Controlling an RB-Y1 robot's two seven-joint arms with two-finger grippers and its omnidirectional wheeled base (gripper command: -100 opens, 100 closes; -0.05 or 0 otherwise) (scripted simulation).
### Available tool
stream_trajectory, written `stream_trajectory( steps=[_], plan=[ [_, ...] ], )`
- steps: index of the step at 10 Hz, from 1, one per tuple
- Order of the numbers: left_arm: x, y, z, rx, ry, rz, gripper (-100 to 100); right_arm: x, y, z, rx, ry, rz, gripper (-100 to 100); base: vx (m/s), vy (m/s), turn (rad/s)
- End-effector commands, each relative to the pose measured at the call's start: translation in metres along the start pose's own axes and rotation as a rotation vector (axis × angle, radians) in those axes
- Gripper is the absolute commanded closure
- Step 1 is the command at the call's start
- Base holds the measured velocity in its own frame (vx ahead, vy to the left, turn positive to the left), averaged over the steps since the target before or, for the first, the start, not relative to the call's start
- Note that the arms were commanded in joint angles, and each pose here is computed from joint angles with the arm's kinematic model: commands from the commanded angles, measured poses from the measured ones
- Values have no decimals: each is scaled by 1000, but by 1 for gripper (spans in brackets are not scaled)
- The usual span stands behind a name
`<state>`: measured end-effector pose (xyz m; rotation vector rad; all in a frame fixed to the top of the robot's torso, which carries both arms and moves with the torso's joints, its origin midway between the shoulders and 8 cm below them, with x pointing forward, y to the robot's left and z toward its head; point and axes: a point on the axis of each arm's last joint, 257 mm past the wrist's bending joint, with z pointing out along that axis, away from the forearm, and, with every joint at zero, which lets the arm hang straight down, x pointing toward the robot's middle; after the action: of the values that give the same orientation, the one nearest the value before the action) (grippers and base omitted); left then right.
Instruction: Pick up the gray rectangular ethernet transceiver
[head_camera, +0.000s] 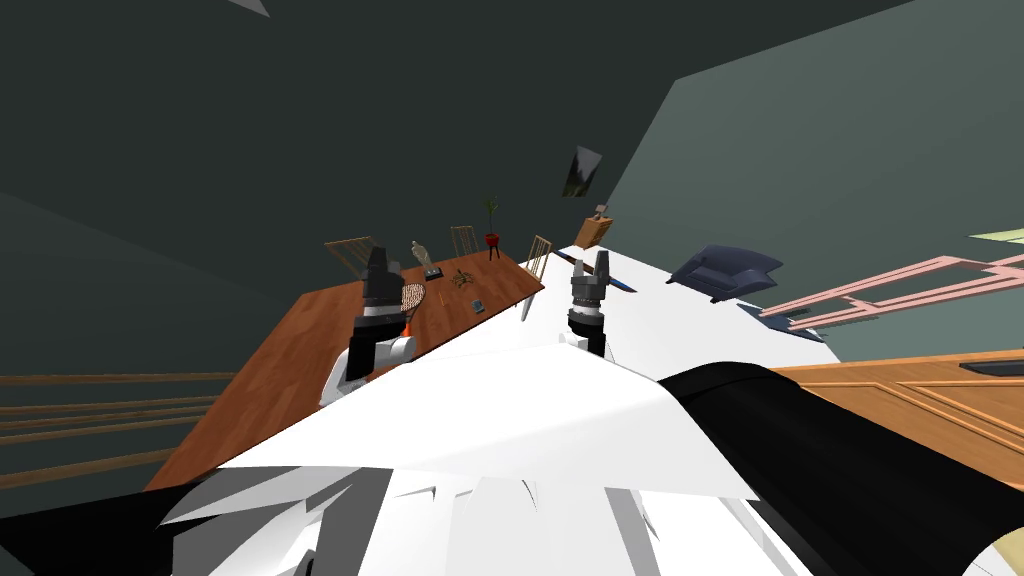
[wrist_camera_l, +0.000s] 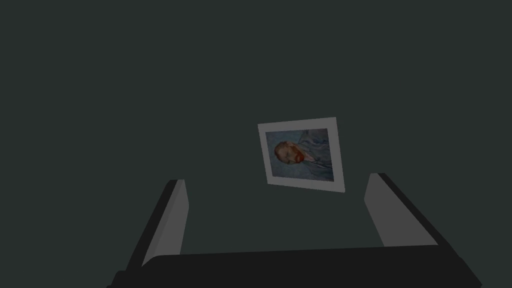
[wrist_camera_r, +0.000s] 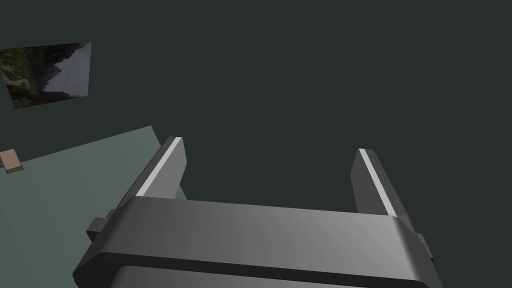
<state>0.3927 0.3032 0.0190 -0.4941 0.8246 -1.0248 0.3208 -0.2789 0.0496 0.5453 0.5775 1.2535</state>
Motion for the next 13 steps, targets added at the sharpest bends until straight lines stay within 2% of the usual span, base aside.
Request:
stream_trajectory(
  steps=[1,6,8,9,10,13],
  plan=[
    [2,11,1,-38,15,14,-100,0,0,0,0,0,0,0,-4,-33,-14],
    [0,64,11,-173,69,96,-100,0,0,0,0,0,0,0,-6,-42,-23],
    [2,74,9,-210,77,96,-100,0,0,0,0,0,0,0,-2,-34,-5],
    [-2,91,11,-251,90,124,-100,0,0,0,0,0,0,0,-10,-36,-36],
    [-1,96,10,-272,95,124,-100,0,0,0,0,0,0,0,-11,-35,-19],
    [-9,132,14,-365,119,179,-100,0,0,0,0,0,0,0,-6,-48,-36]
  ],
)
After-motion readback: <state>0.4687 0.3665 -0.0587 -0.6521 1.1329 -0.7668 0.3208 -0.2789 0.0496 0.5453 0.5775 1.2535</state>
